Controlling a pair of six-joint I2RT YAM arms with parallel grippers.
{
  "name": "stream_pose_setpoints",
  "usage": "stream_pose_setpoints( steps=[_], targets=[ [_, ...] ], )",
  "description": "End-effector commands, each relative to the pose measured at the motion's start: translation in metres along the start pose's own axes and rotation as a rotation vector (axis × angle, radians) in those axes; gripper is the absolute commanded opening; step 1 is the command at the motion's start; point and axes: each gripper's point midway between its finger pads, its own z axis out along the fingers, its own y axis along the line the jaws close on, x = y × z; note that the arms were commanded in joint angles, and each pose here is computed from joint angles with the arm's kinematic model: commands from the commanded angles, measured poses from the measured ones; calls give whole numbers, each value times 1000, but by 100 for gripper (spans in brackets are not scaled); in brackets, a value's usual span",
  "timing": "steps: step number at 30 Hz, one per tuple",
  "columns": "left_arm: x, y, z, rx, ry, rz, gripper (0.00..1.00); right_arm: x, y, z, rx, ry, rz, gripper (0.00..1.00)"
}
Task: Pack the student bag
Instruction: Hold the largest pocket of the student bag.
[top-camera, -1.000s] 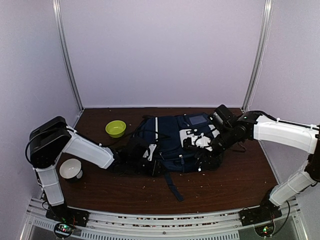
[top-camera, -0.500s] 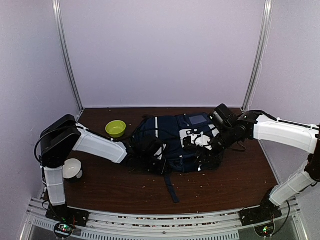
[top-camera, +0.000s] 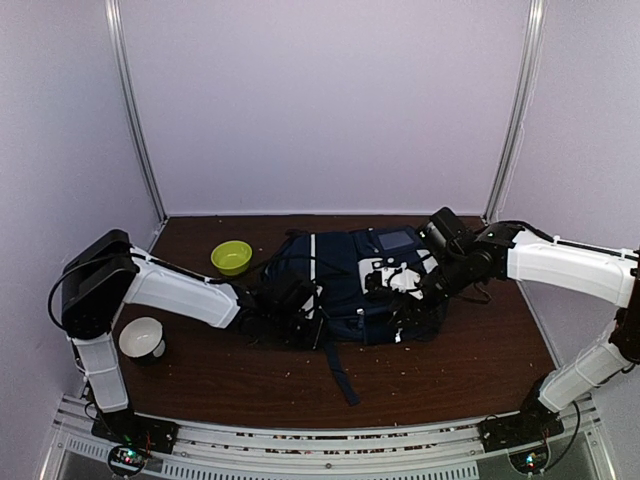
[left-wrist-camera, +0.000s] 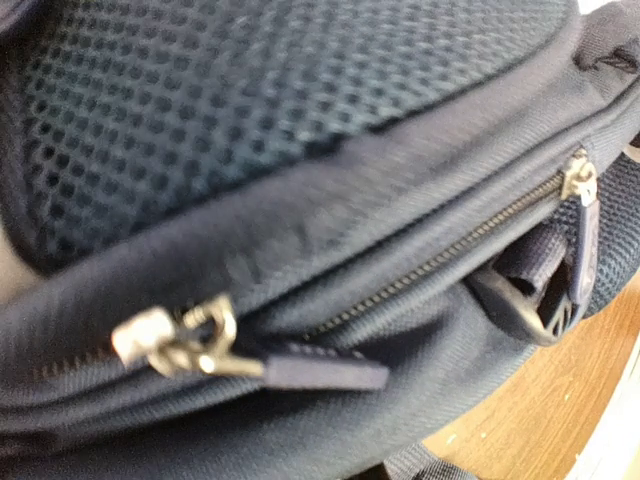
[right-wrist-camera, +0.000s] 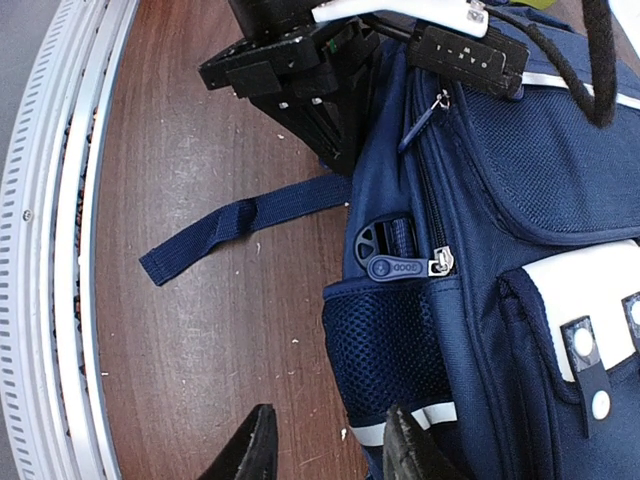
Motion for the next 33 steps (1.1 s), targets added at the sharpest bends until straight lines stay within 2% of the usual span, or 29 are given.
stream_pose_setpoints(
  steps=[1,5,10,14,23,33],
  targets=[
    [-9,9,-15,-41,-48,-4,0,-6,-6,-1,18,-19,7,37],
    [-6,7,-23,-20,-49,13,0,-10,-9,3,27,-28,12,36],
    [-3,-25,-28,170,-45,116,0,-25,-11,22,88,-35,-32,38],
    [0,-39,-31,254,-41,136,0,-38,-12,52,119,-30,-65,40],
    [-1,-44,-42,295,-71,149,0,-45,-1,101,161,27,-226,44],
    [-2,-48,-42,330,-69,152,0,-37,-7,133,312,124,-293,42]
  ],
)
